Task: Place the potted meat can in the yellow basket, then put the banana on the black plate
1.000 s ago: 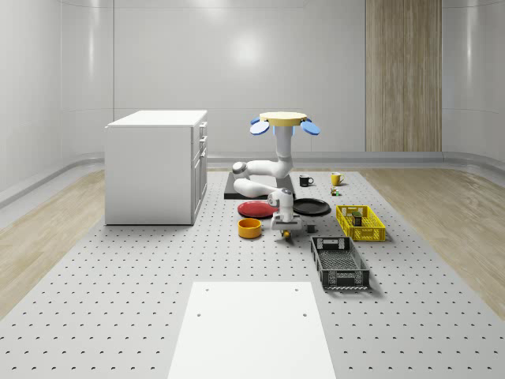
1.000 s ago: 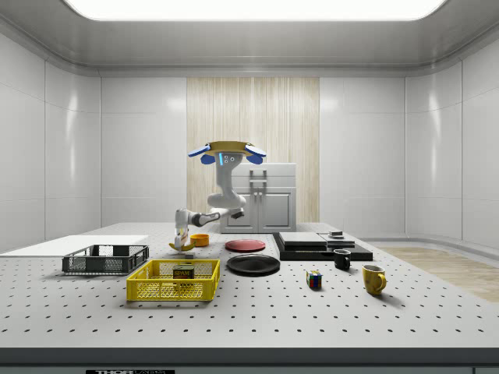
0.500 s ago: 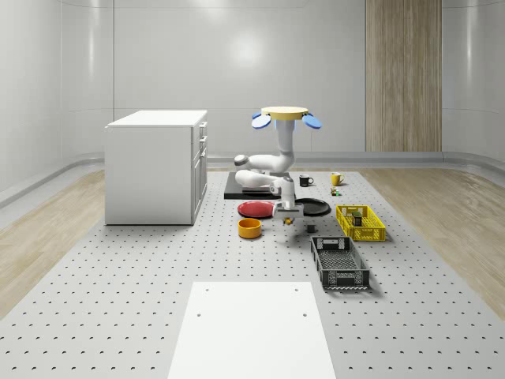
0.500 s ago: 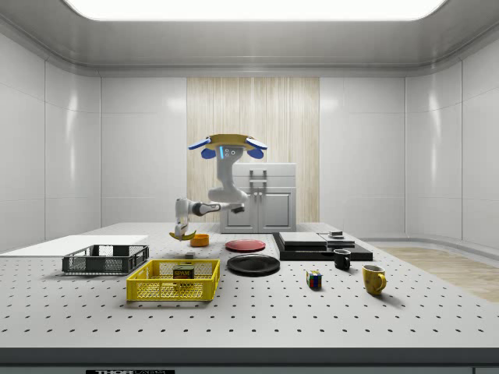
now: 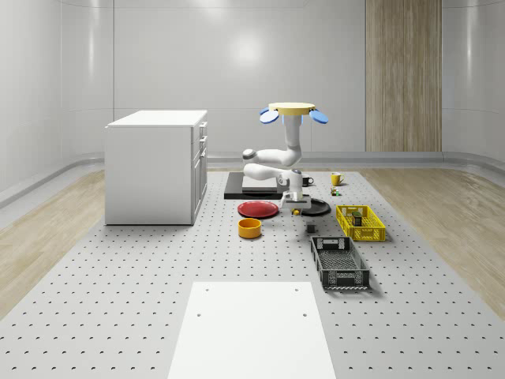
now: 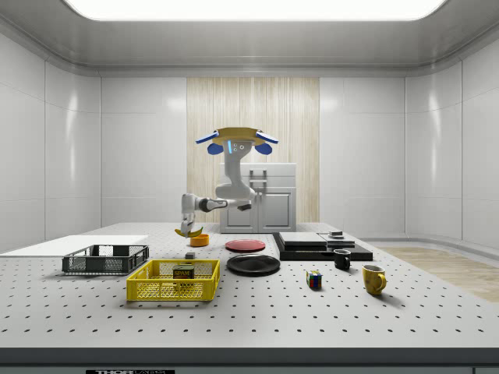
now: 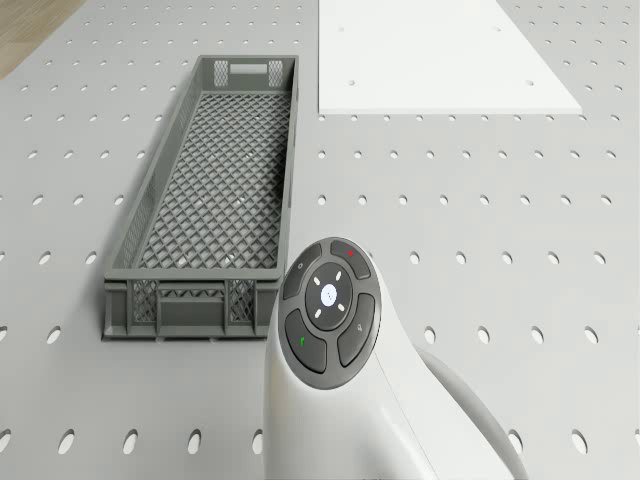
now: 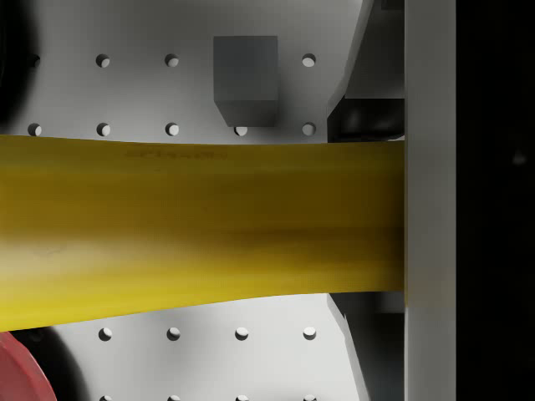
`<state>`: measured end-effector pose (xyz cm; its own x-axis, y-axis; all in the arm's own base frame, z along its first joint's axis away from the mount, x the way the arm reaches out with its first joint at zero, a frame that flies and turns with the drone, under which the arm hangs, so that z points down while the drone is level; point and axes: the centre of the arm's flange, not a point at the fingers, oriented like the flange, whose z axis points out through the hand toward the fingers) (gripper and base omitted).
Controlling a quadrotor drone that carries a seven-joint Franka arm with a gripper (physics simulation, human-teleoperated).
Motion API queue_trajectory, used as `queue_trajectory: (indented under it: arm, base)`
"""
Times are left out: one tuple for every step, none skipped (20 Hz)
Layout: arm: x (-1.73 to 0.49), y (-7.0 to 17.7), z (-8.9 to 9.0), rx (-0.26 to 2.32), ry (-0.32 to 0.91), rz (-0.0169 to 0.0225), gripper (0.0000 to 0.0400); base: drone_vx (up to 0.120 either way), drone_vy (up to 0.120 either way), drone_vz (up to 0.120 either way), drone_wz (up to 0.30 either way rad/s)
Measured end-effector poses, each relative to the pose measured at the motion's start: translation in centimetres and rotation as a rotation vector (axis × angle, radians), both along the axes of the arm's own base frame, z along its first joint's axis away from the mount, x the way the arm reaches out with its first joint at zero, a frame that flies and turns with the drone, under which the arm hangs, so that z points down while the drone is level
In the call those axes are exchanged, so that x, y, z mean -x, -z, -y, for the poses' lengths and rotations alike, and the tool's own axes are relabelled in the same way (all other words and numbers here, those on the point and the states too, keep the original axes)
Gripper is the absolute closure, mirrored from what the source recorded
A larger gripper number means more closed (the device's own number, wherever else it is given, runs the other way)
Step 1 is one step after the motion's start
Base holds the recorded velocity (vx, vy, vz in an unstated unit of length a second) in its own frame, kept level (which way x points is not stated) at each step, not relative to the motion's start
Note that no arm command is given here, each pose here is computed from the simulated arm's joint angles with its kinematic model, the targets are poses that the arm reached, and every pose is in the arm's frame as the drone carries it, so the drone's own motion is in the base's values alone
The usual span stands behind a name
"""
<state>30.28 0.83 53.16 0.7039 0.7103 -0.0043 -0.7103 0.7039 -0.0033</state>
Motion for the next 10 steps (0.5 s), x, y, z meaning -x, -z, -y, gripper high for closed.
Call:
queue_trajectory:
  arm:
    - [0.0, 0.02, 0.0, 0.0, 0.0, 0.0, 0.0208]
    - [0.0, 0.03, 0.0, 0.0, -0.001, 0.0, 0.0208]
    - [0.0, 0.04, 0.0, 0.0, -0.001, 0.0, 0.0208]
    - [0.0, 0.05, 0.0, 0.0, -0.001, 0.0, 0.0208]
    - [0.0, 0.05, 0.0, 0.0, -0.001, 0.0, 0.0208]
    - [0.0, 0.06, 0.0, 0.0, -0.001, 0.0, 0.0208]
    - [0.0, 0.06, 0.0, 0.0, -0.001, 0.0, 0.0208]
    - [0.0, 0.06, 0.0, 0.0, -0.002, 0.0, 0.0208]
    - [0.0, 0.07, 0.0, 0.0, -0.002, 0.0, 0.0208]
    - [0.0, 0.07, 0.0, 0.0, -0.002, 0.0, 0.0208]
  base:
    - [-0.12, 0.12, 0.0, 0.0]
    - [-0.12, 0.12, 0.0, 0.0]
    - [-0.12, 0.12, 0.0, 0.0]
    - [-0.12, 0.12, 0.0, 0.0]
    - [-0.12, 0.12, 0.0, 0.0]
    - [-0.12, 0.12, 0.0, 0.0]
    - [-0.12, 0.12, 0.0, 0.0]
    - [-0.12, 0.12, 0.0, 0.0]
    - [-0.12, 0.12, 0.0, 0.0]
    - [-0.12, 0.12, 0.0, 0.0]
